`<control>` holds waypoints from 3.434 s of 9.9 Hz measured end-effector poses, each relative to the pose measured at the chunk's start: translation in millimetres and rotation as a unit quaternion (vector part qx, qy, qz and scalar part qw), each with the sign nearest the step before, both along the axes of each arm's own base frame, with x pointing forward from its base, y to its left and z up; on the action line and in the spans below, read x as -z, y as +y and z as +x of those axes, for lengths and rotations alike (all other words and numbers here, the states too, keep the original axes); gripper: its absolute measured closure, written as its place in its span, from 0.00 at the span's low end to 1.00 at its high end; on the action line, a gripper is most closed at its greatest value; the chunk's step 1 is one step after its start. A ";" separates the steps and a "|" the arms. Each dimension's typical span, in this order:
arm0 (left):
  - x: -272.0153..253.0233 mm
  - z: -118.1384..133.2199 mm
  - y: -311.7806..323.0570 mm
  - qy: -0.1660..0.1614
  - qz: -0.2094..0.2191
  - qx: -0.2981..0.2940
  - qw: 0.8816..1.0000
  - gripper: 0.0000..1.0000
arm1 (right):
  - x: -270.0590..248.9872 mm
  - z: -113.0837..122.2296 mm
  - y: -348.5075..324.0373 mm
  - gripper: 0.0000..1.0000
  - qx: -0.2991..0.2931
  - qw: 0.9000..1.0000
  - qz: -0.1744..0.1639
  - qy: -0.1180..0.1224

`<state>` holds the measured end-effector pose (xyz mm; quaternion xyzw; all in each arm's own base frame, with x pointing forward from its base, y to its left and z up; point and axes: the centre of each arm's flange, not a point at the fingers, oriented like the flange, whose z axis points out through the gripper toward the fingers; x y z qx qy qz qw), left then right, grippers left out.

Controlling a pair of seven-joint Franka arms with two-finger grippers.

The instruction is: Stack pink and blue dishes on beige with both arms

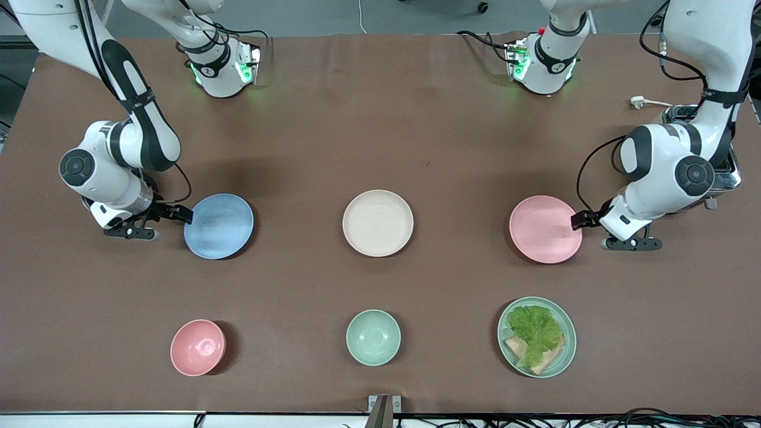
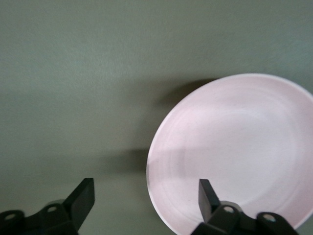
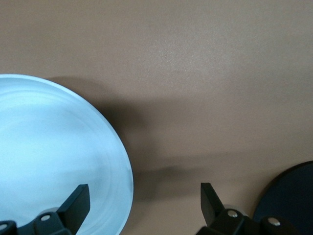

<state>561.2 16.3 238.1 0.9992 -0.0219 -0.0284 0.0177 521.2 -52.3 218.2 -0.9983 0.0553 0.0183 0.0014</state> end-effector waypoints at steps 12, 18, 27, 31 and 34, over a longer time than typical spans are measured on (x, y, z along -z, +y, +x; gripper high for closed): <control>33.5 -4.5 3.7 0.025 -0.019 -0.017 0.999 0.73 | 31.1 -5.1 -20.9 0.02 -0.034 0.985 0.167 -0.019; 31.3 -1.9 2.2 0.022 -0.020 -0.016 0.999 0.93 | 36.2 -1.5 -45.7 0.38 -0.046 0.978 0.203 -0.019; -89.4 18.1 -171.5 -0.025 -0.103 0.011 0.994 0.96 | 19.1 16.9 -52.6 0.96 -0.077 0.965 0.250 -0.007; -97.2 -21.0 -347.4 0.014 -0.127 -0.057 0.990 0.96 | -49.2 50.9 -72.8 0.96 -0.041 0.950 0.309 0.035; -44.7 -21.0 -372.5 0.024 -0.100 -0.066 0.993 0.96 | -131.0 93.0 -33.3 0.96 0.000 0.954 0.292 0.069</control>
